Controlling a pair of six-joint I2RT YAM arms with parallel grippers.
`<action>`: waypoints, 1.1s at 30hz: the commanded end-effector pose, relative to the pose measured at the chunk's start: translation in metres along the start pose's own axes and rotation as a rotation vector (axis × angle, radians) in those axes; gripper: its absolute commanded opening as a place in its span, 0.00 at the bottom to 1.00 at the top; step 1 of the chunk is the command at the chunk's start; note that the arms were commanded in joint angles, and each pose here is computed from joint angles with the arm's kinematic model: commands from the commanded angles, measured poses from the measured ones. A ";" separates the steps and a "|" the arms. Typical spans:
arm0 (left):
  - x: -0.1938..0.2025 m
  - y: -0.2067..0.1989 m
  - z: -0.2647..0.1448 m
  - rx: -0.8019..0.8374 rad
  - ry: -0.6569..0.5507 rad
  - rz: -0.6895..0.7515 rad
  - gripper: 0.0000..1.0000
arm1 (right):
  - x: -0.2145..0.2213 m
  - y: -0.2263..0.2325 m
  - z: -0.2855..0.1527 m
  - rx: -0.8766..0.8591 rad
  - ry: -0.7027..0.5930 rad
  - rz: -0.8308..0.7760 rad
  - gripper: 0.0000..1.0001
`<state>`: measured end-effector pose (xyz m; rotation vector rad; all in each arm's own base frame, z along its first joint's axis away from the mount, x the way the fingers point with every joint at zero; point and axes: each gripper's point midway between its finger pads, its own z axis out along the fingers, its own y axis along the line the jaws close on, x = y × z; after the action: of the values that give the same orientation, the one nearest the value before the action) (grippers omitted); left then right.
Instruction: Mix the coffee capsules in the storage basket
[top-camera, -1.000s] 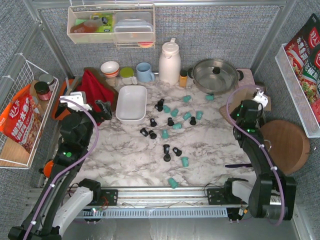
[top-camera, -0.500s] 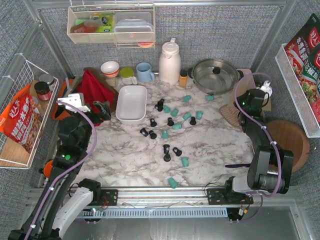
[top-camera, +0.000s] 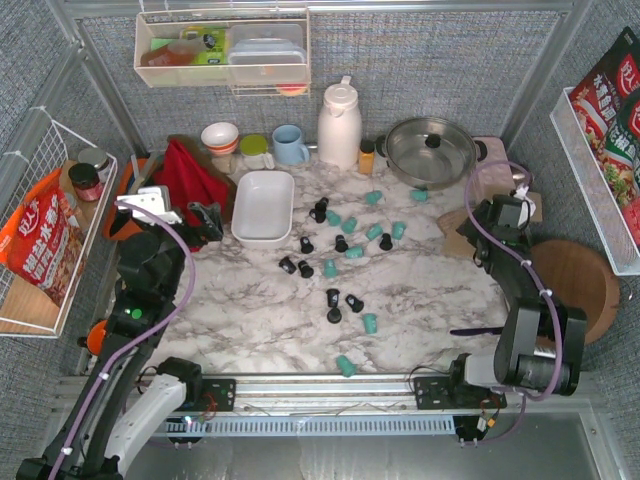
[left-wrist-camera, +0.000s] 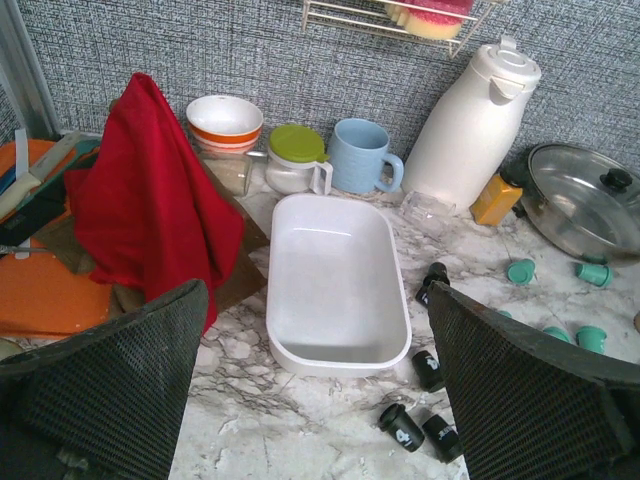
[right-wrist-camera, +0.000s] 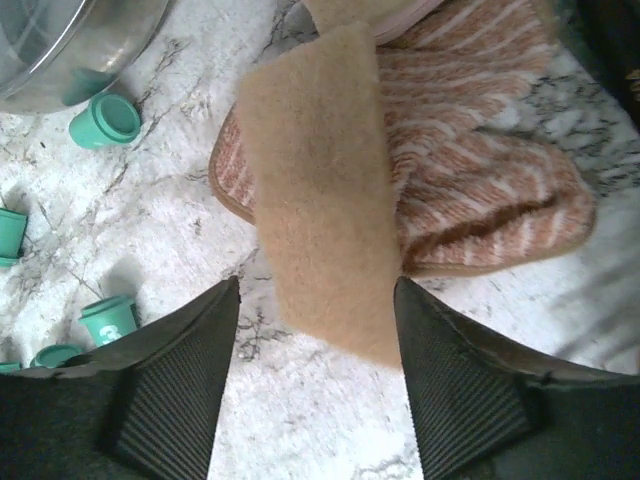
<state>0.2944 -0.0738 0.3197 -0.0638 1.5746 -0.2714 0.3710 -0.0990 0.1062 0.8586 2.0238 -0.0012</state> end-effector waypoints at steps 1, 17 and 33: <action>-0.007 -0.001 0.002 0.007 -0.027 0.007 0.99 | -0.003 -0.020 -0.018 0.101 0.005 -0.050 0.70; 0.028 -0.006 0.024 0.017 0.103 0.005 0.99 | 0.004 0.063 -0.114 -0.120 -0.179 -0.461 0.82; 0.131 -0.043 0.084 -0.016 0.518 -0.105 0.85 | 0.072 0.121 -0.129 -0.439 -0.252 -0.646 0.82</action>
<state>0.3644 -0.1357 0.2203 -0.0527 2.0142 -0.3346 0.3100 0.0730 0.1385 -0.1199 1.9899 -0.0480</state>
